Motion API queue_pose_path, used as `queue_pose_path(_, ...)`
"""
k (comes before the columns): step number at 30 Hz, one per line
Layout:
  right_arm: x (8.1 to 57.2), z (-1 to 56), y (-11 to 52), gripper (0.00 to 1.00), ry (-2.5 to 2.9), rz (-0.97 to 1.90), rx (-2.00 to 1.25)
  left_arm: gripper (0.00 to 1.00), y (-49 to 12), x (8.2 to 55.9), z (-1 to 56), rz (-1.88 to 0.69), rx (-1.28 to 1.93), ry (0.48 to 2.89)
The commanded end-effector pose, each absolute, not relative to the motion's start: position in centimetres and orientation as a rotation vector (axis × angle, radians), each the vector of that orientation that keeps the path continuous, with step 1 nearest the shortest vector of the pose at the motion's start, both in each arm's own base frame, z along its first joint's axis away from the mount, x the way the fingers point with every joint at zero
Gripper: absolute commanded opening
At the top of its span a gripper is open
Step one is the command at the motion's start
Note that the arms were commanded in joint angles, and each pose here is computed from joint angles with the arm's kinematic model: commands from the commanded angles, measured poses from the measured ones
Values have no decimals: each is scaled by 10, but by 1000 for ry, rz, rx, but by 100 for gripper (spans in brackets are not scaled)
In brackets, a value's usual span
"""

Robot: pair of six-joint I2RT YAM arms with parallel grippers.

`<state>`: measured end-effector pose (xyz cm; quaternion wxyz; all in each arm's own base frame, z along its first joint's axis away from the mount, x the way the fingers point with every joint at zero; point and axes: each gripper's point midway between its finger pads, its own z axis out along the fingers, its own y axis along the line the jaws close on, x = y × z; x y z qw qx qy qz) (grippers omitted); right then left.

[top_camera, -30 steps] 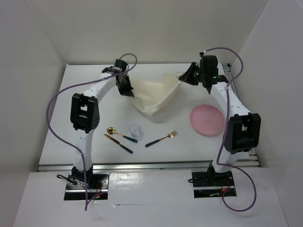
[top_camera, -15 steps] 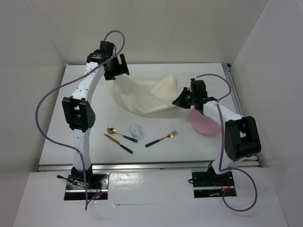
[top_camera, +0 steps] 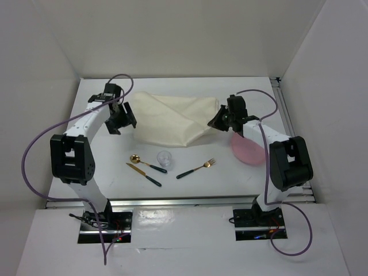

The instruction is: Set the dinner table for one person

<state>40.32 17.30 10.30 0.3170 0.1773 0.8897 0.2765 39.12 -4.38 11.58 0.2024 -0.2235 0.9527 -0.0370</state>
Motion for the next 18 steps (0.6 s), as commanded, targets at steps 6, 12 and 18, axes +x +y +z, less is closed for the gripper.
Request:
queue_pose_path(6,420,133,185,0,2263,774,430,84,-71,389,69,-393,-654,2726)
queue_pose_path(12,395,105,174,0,2321,755,491,73,-85,396,41,-472,-656,2770)
queue_pose_path(18,392,101,173,0,2332,751,495,8,-93,394,29,-534,-657,2802)
